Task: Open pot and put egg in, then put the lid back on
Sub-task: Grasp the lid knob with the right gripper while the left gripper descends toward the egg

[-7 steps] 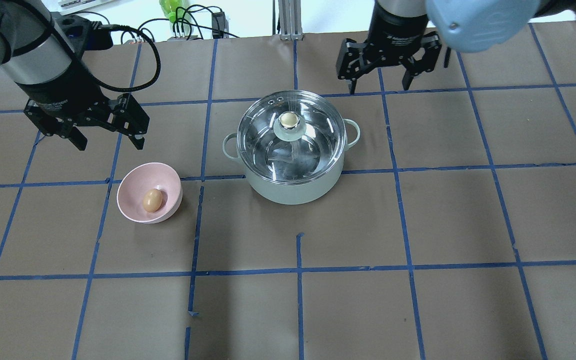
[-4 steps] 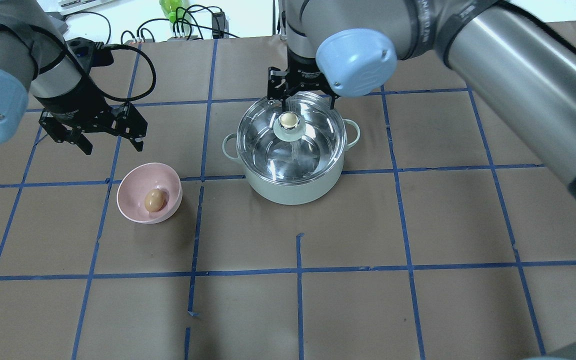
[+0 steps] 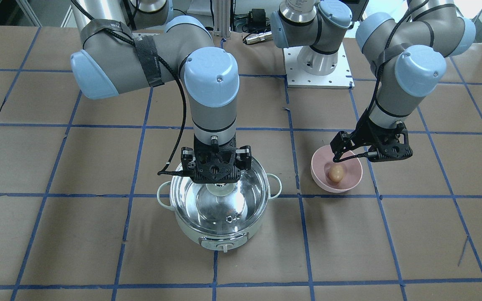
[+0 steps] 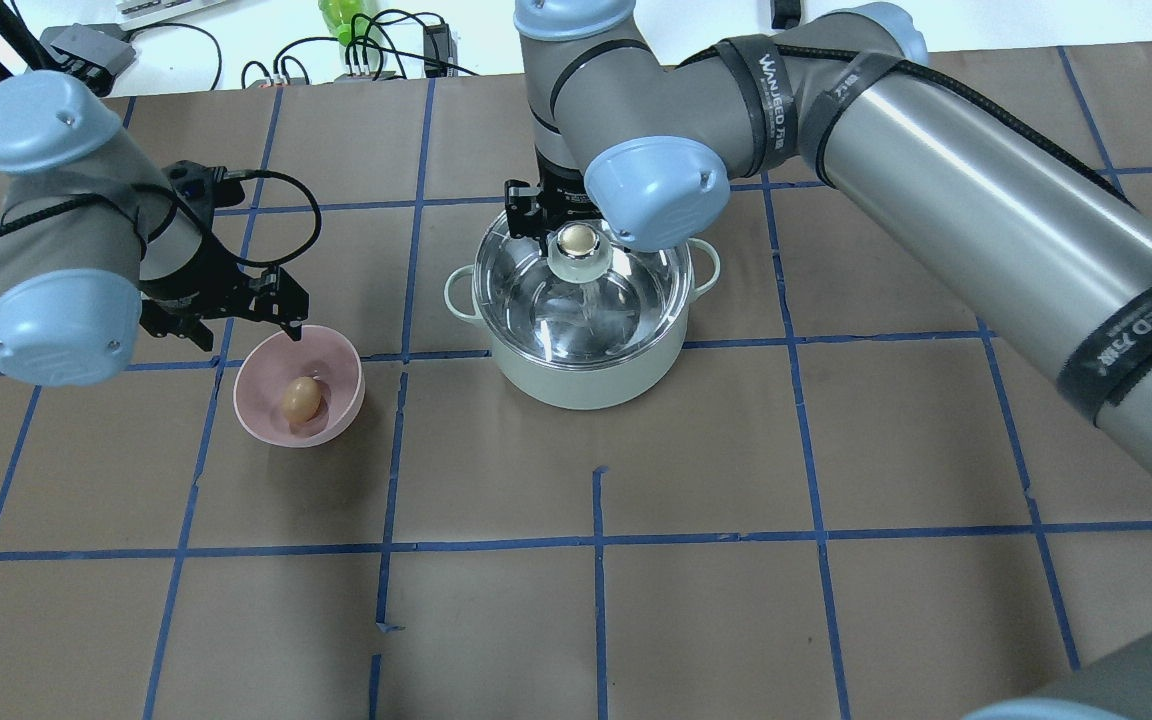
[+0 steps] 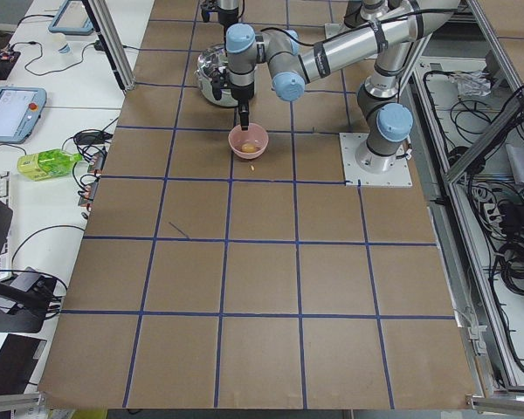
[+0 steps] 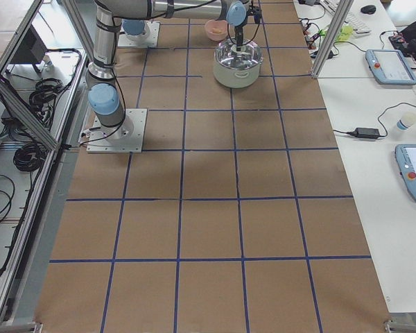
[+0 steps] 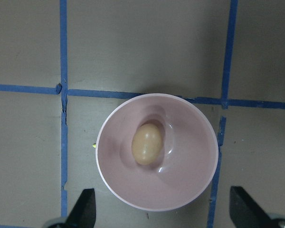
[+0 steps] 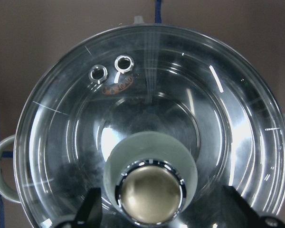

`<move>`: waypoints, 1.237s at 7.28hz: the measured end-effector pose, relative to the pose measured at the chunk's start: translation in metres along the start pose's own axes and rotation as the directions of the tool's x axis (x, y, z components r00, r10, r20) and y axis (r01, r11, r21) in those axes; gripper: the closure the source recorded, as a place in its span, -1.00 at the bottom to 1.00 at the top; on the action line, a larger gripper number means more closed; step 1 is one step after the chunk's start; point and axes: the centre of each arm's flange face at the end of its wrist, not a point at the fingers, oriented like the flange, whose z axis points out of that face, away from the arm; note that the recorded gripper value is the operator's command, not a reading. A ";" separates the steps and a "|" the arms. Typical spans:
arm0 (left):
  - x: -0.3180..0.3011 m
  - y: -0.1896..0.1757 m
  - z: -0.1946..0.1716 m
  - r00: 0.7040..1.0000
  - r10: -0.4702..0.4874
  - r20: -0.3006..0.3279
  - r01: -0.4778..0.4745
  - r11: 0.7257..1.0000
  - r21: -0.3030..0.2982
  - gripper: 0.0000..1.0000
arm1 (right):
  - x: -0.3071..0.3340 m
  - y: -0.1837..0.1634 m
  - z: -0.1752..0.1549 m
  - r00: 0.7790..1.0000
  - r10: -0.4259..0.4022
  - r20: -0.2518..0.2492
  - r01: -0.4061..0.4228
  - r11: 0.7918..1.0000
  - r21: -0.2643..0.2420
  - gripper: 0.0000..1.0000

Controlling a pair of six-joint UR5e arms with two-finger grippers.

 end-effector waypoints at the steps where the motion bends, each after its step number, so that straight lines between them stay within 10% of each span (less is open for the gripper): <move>1: -0.006 0.003 0.016 1.000 -0.014 -0.016 0.014 1.000 -0.006 -1.00 | -0.001 -0.001 0.001 1.000 0.000 0.003 0.000 1.000 0.010 -0.79; 6: -0.009 0.012 0.062 0.999 -0.025 -0.032 0.025 1.000 -0.013 -1.00 | -0.005 0.001 0.013 1.000 -0.006 0.008 0.006 1.000 0.011 -0.68; 9: -0.006 0.011 0.069 0.998 -0.025 -0.058 0.024 1.000 -0.017 -1.00 | -0.006 0.002 0.016 1.000 -0.009 0.006 0.009 1.000 0.008 0.37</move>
